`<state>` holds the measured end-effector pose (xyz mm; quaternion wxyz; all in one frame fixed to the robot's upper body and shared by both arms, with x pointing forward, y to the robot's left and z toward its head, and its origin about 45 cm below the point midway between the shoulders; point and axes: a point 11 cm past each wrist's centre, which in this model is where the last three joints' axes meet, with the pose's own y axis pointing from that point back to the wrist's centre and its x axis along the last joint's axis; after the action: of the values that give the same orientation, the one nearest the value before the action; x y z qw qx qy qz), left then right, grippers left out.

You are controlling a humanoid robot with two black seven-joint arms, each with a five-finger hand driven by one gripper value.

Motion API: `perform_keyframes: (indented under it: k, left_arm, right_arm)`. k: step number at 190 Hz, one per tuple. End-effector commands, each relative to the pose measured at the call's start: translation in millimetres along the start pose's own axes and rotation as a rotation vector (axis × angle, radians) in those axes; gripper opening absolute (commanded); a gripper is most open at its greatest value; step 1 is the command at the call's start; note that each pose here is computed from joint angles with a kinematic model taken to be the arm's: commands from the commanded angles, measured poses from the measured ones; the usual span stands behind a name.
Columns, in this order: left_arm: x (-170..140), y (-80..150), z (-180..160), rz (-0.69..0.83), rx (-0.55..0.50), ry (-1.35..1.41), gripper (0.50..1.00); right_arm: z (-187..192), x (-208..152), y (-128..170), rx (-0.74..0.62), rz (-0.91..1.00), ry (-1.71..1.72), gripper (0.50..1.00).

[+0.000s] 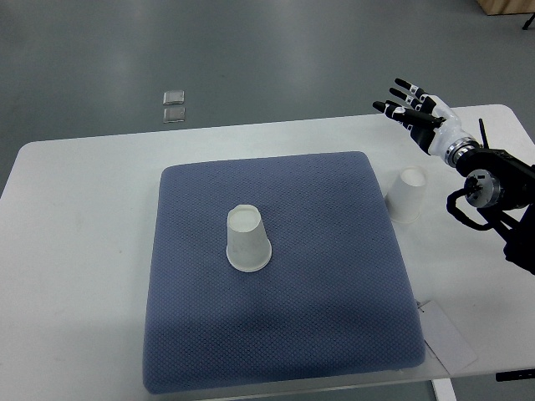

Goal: Stack paper cups
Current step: 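Move the right hand toward the second white paper cup near the mat edge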

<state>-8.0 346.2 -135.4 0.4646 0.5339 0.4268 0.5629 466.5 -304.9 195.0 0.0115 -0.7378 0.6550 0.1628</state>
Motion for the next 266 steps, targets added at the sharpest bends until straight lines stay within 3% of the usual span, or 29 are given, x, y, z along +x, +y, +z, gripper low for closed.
perform_keyframes:
  k: [1,102,266]
  left_arm:
    - [0,0,0,0.000,0.000,0.000,1.000]
    - [0,0,0,0.000,0.000,0.000,1.000]
    - [0,0,0,0.000,0.000,0.000,1.000]
  right_arm:
    - [-6,-7,-4,0.010,-0.013,0.002,0.926]
    - [-27,-30,-12,0.048,-0.111,0.001,0.926]
    - [-12,-38,-15,0.026,-0.137,-0.003,0.926]
